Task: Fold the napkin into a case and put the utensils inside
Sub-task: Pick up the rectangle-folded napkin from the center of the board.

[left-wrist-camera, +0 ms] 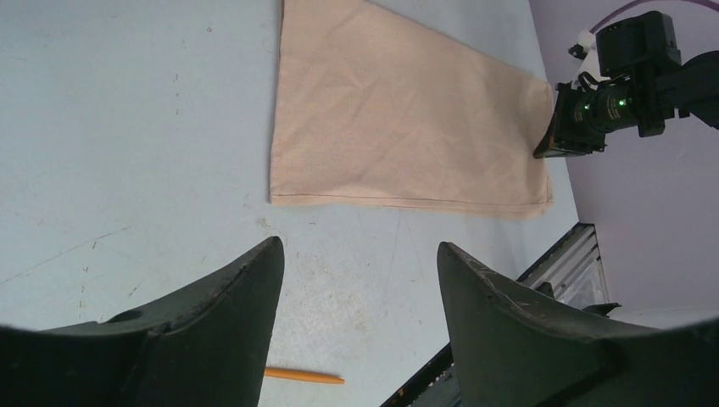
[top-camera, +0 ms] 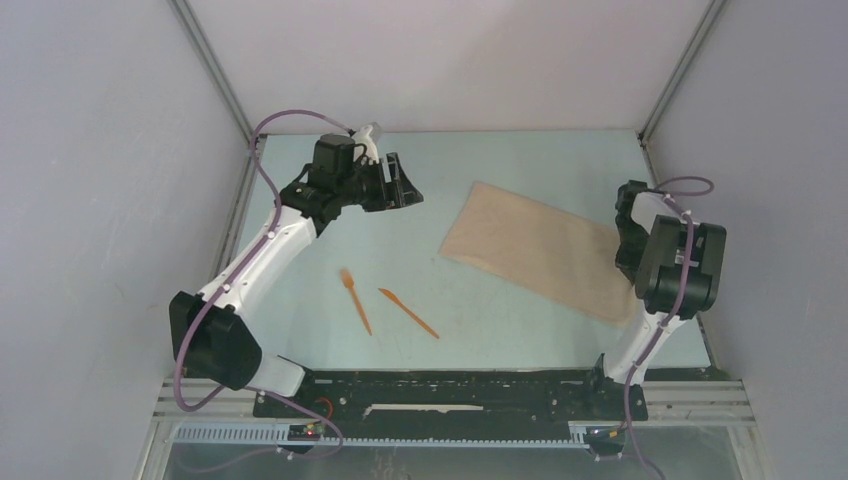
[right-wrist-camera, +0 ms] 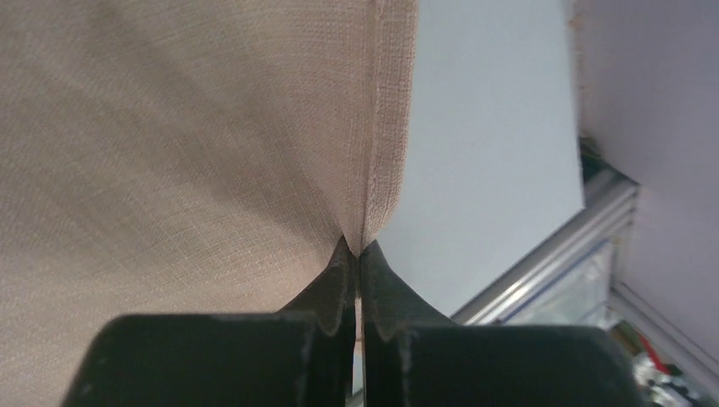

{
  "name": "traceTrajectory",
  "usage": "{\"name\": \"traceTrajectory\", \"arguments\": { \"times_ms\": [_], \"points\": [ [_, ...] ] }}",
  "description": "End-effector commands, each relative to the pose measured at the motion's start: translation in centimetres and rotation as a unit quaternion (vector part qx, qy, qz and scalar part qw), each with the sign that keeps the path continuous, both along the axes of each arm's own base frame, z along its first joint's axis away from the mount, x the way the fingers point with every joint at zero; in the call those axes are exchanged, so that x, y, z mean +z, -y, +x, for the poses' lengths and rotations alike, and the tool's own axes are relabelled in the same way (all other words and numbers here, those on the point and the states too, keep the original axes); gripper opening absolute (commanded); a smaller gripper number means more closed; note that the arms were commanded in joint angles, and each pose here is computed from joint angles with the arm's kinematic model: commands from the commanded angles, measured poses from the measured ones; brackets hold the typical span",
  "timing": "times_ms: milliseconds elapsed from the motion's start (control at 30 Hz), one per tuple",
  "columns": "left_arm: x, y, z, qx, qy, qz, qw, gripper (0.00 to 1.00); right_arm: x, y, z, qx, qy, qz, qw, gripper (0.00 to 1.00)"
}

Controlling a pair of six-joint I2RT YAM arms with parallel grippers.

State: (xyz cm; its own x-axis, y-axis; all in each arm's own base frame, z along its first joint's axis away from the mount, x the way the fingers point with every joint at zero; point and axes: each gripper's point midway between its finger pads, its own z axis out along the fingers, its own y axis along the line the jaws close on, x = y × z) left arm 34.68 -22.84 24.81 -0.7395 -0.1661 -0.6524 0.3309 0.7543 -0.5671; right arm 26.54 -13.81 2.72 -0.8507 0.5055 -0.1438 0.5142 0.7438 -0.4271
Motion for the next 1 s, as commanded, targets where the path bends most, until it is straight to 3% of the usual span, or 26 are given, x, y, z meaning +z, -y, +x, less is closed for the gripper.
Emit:
{"name": "traceTrajectory", "arguments": {
  "times_ms": [0,167,467,767,967],
  "points": [
    [2.2,0.1,-0.6,-0.007,0.027,-0.022,0.999,0.74,3.3,-0.3,2.4,0.076,-0.002,-0.066,0.995,0.0],
    [2.2,0.3,-0.7,-0.011,0.025,-0.027,0.999,0.74,2.9,-4.8,5.4,0.159,-0.016,-0.051,0.986,0.0],
    [2.5,-0.1,-0.4,-0.007,0.032,-0.025,0.999,0.73,1.7,-18.9,12.4,0.327,-0.022,0.018,0.944,0.0],
    [2.3,-0.4,-0.2,-0.003,0.027,-0.026,0.999,0.74,2.4,-30.9,17.1,0.405,0.047,0.118,0.906,0.0],
    [2.3,-0.7,-0.1,0.001,0.027,-0.028,0.999,0.74,2.8,-35.0,17.7,0.415,0.086,0.191,0.886,0.0]
  ]
}}
